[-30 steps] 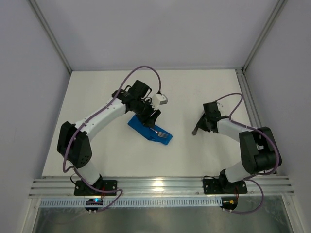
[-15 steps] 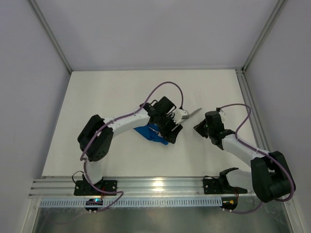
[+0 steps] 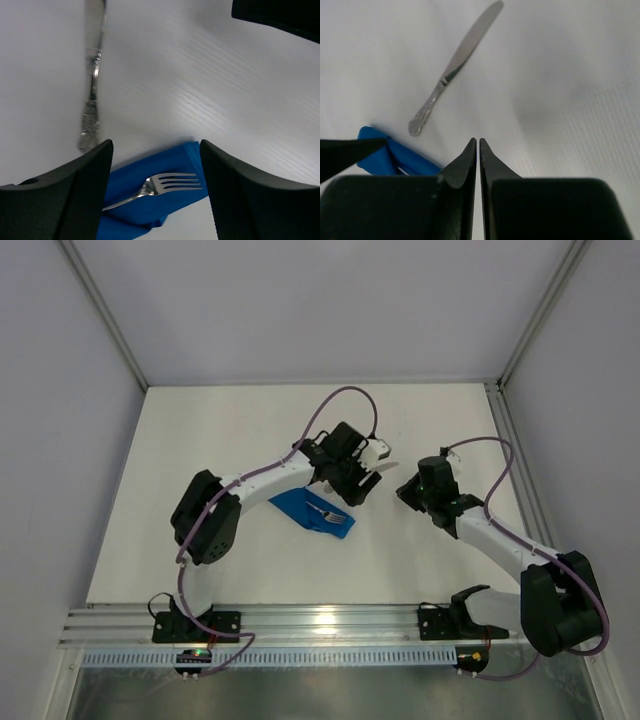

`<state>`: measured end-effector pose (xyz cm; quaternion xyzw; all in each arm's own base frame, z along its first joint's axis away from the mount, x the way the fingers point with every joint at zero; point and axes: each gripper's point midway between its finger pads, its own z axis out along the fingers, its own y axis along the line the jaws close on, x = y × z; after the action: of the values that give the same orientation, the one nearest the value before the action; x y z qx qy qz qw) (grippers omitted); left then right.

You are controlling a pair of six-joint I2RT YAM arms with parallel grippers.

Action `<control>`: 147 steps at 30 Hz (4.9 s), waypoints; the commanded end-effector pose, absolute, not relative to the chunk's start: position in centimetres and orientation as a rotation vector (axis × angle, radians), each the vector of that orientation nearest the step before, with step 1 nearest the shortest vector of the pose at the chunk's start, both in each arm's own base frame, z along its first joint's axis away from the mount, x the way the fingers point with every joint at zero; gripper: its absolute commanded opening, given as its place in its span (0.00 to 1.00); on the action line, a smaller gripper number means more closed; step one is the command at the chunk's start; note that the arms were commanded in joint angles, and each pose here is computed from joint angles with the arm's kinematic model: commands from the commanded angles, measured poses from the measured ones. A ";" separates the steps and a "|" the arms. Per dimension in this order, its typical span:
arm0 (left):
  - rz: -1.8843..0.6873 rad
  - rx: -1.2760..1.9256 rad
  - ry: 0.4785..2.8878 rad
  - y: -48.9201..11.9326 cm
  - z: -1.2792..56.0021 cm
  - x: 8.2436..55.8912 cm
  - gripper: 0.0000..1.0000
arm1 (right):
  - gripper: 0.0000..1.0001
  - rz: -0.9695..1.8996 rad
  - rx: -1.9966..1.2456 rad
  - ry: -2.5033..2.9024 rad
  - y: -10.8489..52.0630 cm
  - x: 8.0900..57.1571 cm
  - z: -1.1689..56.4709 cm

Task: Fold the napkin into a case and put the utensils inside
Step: Pick up the knife from the center of the board, then pass from the left arm to the right

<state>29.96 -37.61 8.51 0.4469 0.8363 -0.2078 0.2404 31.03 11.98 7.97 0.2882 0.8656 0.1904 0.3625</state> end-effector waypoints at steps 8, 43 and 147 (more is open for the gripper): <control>-0.303 1.688 2.142 -33.9 6.4 38.3 0.76 | 0.25 0.570 0.540 2.197 13.8 32.6 12.2; -0.264 1.782 2.236 -36.5 -2.0 38.0 0.41 | 0.28 0.519 0.503 2.218 12.7 30.9 11.7; -0.547 2.070 1.778 -28.7 16.0 26.5 0.00 | 0.67 0.873 -1.304 1.566 25.5 26.6 17.5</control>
<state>25.95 -27.77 15.16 0.7327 0.6338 -0.1889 0.1606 25.70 24.16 15.28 -0.5145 0.6589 0.3552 0.4183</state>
